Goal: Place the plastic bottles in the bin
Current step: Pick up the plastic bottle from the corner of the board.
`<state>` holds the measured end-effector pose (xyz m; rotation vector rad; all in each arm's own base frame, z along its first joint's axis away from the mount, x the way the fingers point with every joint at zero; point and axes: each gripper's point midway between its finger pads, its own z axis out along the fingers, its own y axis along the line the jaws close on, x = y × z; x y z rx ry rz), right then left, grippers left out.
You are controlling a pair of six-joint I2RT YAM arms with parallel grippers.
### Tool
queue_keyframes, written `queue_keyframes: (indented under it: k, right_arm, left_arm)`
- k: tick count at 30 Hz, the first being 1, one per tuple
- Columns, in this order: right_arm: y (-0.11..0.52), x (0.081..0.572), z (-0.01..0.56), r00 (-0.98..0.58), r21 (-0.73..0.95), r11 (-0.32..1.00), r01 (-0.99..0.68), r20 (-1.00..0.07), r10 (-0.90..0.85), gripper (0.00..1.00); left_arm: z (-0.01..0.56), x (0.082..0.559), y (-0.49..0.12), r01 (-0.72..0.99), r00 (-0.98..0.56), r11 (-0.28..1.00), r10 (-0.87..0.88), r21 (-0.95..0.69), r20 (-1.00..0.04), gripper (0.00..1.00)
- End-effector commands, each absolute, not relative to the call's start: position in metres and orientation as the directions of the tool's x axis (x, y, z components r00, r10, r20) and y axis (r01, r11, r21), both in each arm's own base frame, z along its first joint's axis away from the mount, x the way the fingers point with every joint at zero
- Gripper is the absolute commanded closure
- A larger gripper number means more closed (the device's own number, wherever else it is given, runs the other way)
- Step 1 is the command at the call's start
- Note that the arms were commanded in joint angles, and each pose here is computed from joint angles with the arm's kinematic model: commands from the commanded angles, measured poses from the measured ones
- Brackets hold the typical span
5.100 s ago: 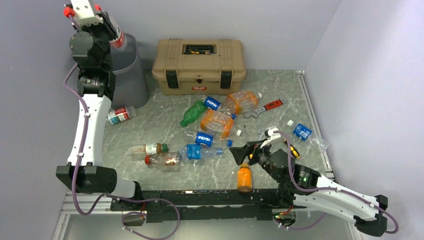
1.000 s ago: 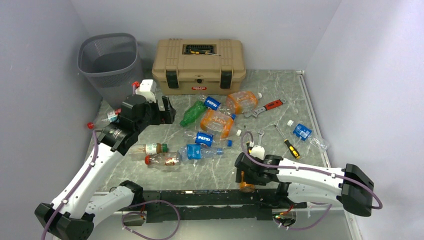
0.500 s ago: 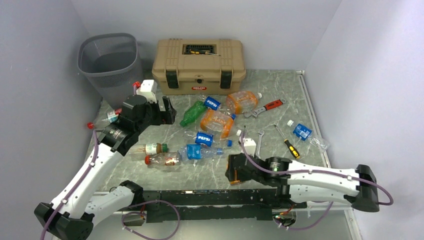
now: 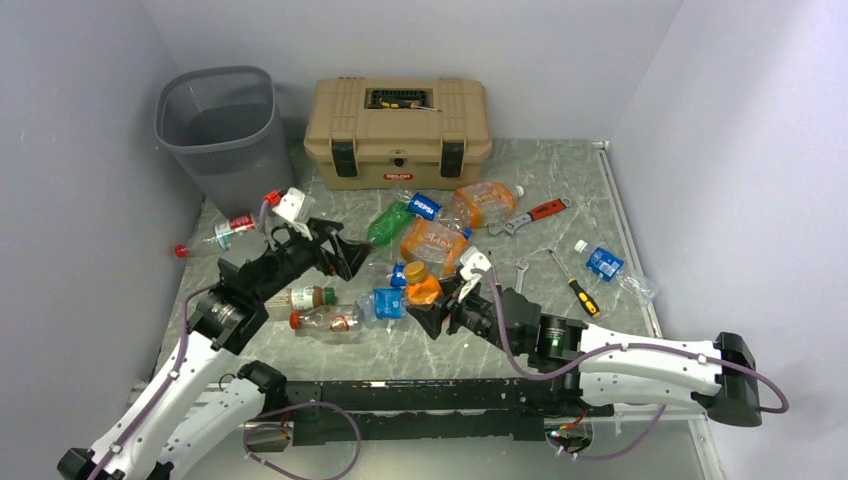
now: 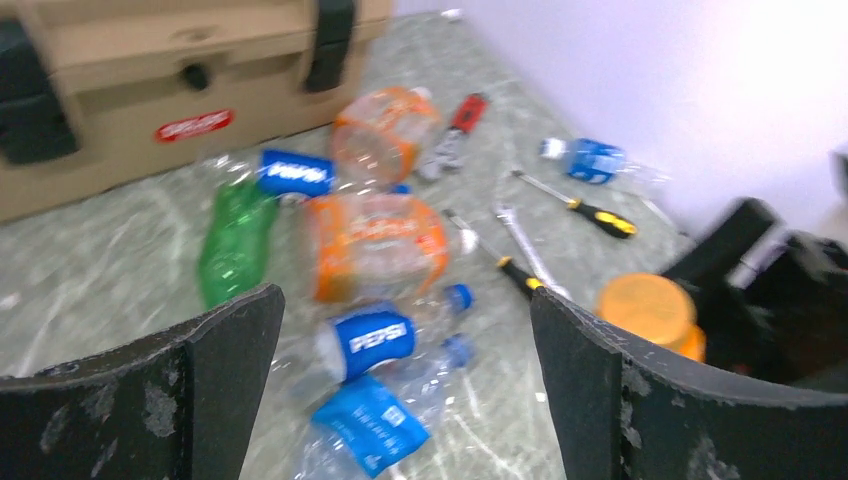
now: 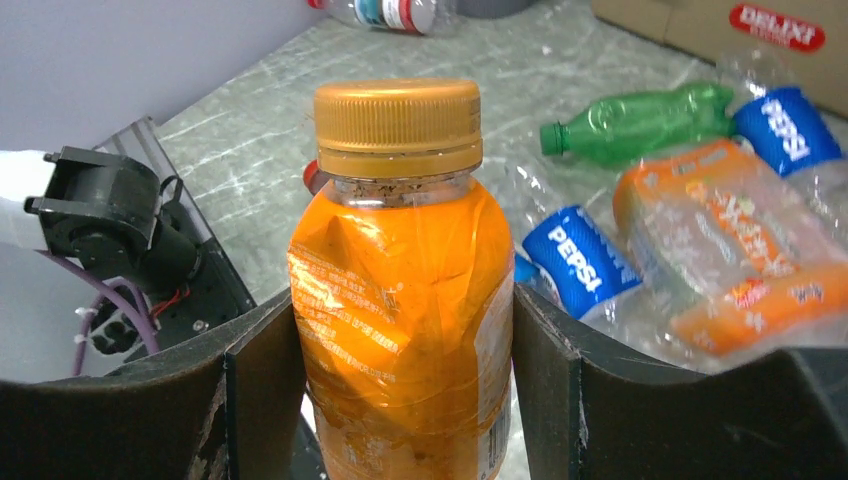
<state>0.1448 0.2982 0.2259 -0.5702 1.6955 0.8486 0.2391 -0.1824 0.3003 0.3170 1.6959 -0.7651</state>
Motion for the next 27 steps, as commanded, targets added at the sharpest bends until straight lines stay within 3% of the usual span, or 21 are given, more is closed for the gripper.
queue_keyframes:
  k: [1,7,14,20,27]
  right_arm:
    - [0.314,0.145,0.277,-0.075,0.154,0.548,-0.822,-0.984,0.163,1.00]
    - [0.306,0.157,0.284,-0.020,0.185,0.594,-0.783,-0.962,0.273,1.00]
    - [0.330,0.148,0.284,-0.017,0.169,0.517,-0.839,-0.958,0.286,1.00]
    - [0.345,0.144,0.290,-0.008,0.159,0.479,-0.863,-0.953,0.303,1.00]
    - [0.357,0.144,0.297,0.008,0.156,0.466,-0.871,-0.944,0.331,1.00]
  left_arm:
    - [0.358,0.197,-0.215,0.833,-0.117,0.505,-0.238,-0.226,-0.964,0.00]
    - [0.351,0.182,-0.234,0.894,-0.190,0.379,-0.166,-0.240,-0.968,0.01]
    - [0.349,0.164,-0.250,0.940,-0.235,0.215,-0.158,-0.266,-0.959,0.01]
    - [0.343,0.169,-0.252,0.935,-0.253,0.220,-0.142,-0.279,-0.957,0.02]
    - [0.337,0.170,-0.258,0.932,-0.285,0.198,-0.112,-0.303,-0.952,0.11]
